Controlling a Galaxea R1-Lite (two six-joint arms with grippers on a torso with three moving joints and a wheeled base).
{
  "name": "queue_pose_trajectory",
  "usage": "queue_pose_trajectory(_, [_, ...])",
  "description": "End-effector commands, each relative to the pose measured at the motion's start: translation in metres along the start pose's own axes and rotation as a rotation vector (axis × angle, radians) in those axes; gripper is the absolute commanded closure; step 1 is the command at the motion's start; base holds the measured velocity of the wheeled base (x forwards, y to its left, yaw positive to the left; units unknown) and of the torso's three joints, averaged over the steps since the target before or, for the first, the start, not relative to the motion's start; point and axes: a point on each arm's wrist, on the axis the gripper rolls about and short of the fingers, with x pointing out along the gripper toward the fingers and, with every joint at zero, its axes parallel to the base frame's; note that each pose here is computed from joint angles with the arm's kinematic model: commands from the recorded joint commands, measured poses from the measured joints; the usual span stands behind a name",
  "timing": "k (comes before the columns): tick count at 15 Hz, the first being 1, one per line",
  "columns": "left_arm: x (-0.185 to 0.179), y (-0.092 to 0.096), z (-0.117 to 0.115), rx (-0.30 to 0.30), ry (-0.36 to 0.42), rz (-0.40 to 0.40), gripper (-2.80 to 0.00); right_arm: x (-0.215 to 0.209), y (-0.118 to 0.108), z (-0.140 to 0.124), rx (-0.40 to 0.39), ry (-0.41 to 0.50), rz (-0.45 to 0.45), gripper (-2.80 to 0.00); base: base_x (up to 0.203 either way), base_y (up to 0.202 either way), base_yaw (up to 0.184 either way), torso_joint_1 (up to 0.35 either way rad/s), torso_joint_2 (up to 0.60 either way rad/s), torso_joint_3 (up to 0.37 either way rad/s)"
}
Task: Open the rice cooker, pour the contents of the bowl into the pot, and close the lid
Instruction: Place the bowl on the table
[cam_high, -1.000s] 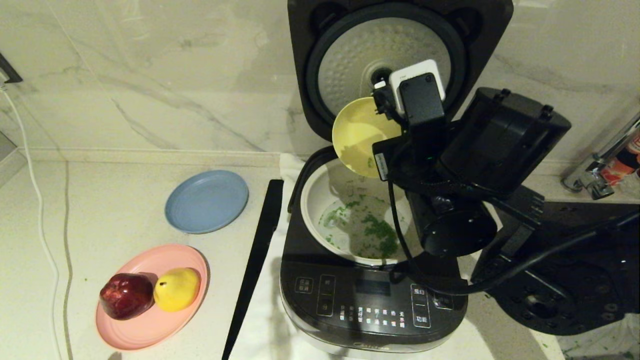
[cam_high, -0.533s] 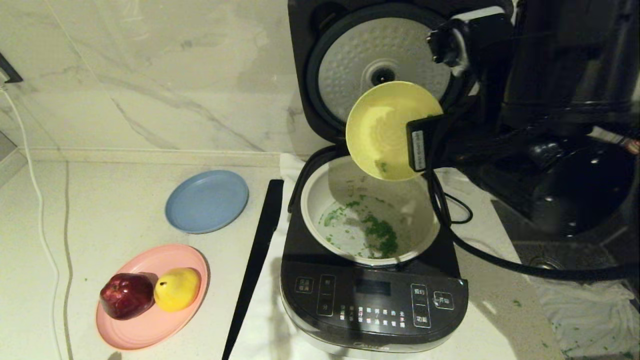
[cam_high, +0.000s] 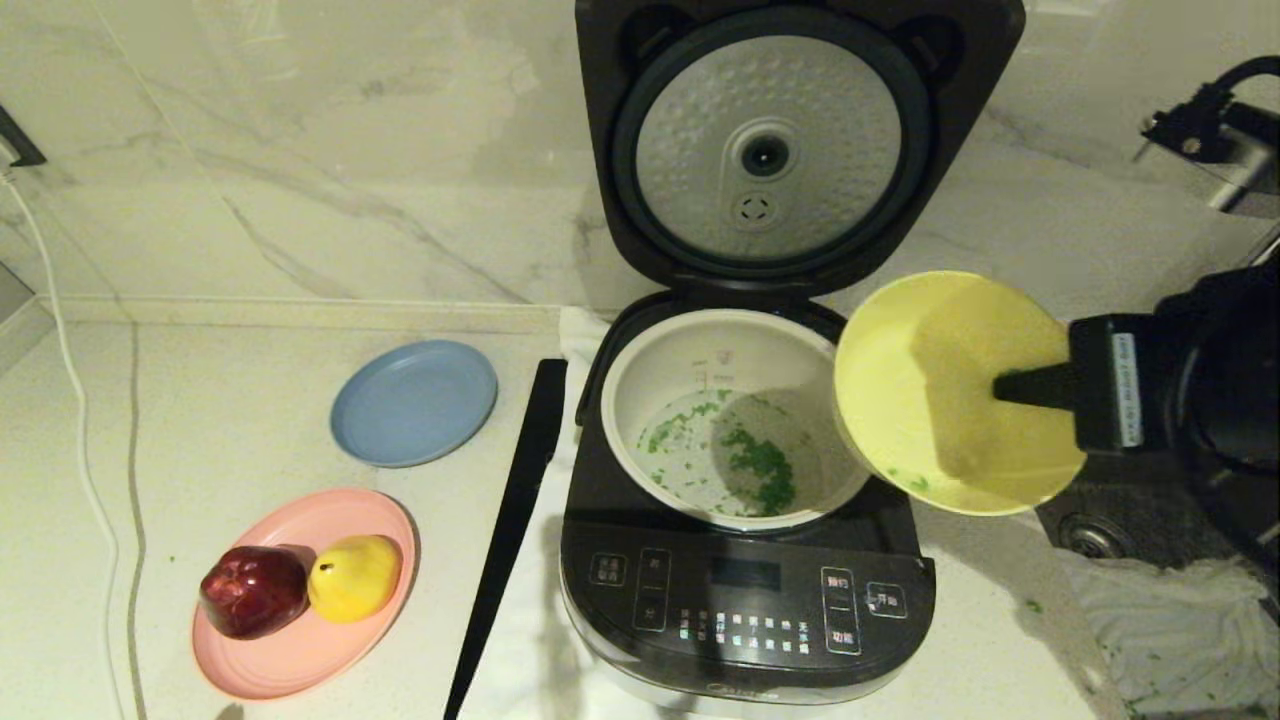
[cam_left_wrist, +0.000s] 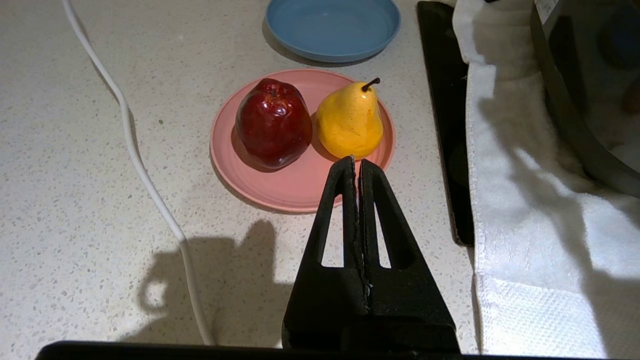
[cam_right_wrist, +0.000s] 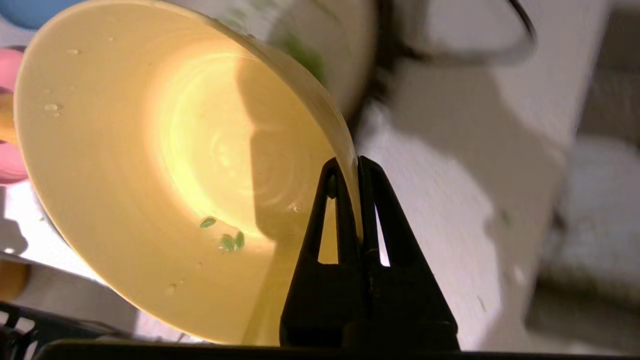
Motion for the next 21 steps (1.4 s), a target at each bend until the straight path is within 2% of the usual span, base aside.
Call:
queue_pose_trajectory(1, [0.0, 0.0, -0.001, 0.0, 0.002, 0.0, 0.0, -0.008, -0.033, 0.001, 0.079, 0.027, -0.074, 0.0, 0.0, 0.0, 0.0, 0.0, 0.0, 0.0])
queue_pose_trajectory(4, [0.0, 0.0, -0.001, 0.0, 0.003, 0.0, 0.0, -0.005, -0.076, -0.013, 0.189, 0.101, -0.196, 0.0, 0.0, 0.0, 0.0, 0.0, 0.0, 0.0])
queue_pose_trajectory(7, [0.0, 0.0, -0.001, 0.0, 0.002, 0.0, 0.0, 0.011, -0.103, -0.047, 0.25, 0.249, -0.281, 0.0, 0.0, 0.0, 0.0, 0.0, 0.0, 0.0])
queue_pose_trajectory(9, [0.0, 0.0, -0.001, 0.0, 0.002, 0.0, 0.0, 0.028, -0.11, -0.068, 0.266, 0.34, -0.278, 0.0, 0.0, 0.0, 0.0, 0.0, 0.0, 0.0])
queue_pose_trajectory(11, [0.0, 0.0, -0.001, 0.0, 0.003, 0.0, 0.0, 0.051, -0.114, -0.086, 0.272, 0.39, -0.273, 0.0, 0.0, 0.0, 0.0, 0.0, 0.0, 0.0])
queue_pose_trajectory(13, [0.0, 0.0, -0.001, 0.0, 0.002, 0.0, 0.0, 0.078, -0.117, -0.098, 0.279, 0.41, -0.275, 0.0, 0.0, 0.0, 0.0, 0.0, 0.0, 0.0])
queue_pose_trajectory(21, [0.0, 0.0, -0.001, 0.0, 0.002, 0.0, 0.0, 0.133, -0.125, -0.141, 0.313, 0.457, -0.274, 0.0, 0.0, 0.0, 0.0, 0.0, 0.0, 0.0])
